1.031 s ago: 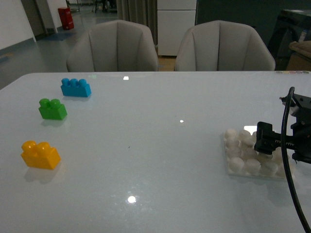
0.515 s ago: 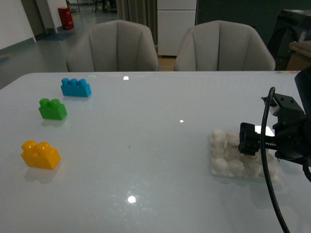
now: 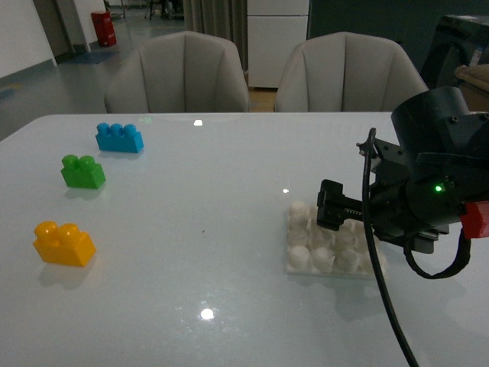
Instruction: Insert yellow block into base center
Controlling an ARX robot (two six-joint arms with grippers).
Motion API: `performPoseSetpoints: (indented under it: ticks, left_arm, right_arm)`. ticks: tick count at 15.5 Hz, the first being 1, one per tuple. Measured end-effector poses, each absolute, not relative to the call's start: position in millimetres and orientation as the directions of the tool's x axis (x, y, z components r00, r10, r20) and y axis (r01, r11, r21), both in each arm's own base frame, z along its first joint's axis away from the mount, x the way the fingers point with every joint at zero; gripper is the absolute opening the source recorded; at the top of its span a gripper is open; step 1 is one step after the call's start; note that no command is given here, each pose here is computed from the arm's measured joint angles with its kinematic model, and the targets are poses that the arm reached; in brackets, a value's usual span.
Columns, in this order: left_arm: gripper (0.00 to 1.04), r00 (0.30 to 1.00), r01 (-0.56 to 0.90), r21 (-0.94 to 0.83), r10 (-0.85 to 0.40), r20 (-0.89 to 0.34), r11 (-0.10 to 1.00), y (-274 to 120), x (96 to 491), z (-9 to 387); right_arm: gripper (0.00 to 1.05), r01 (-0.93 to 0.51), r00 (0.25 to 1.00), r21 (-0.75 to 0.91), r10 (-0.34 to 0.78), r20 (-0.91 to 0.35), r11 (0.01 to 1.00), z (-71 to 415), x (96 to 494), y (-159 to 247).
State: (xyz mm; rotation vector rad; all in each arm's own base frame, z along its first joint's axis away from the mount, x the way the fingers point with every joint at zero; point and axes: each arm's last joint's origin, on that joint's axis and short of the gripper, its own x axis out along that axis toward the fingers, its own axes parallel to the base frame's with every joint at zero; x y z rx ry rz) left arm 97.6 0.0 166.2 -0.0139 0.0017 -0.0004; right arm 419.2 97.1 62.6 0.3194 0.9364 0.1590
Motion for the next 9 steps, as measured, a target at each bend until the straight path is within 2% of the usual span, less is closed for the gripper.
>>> performPoseSetpoints:
  ticks: [9]
  left_arm:
    - [0.98, 1.0, 0.0, -0.014, 0.0, -0.002, 1.0, 0, 98, 166]
  right_arm:
    - [0.98, 0.025, 0.57, 0.377, 0.297, -0.766, 0.926, 63, 431, 133]
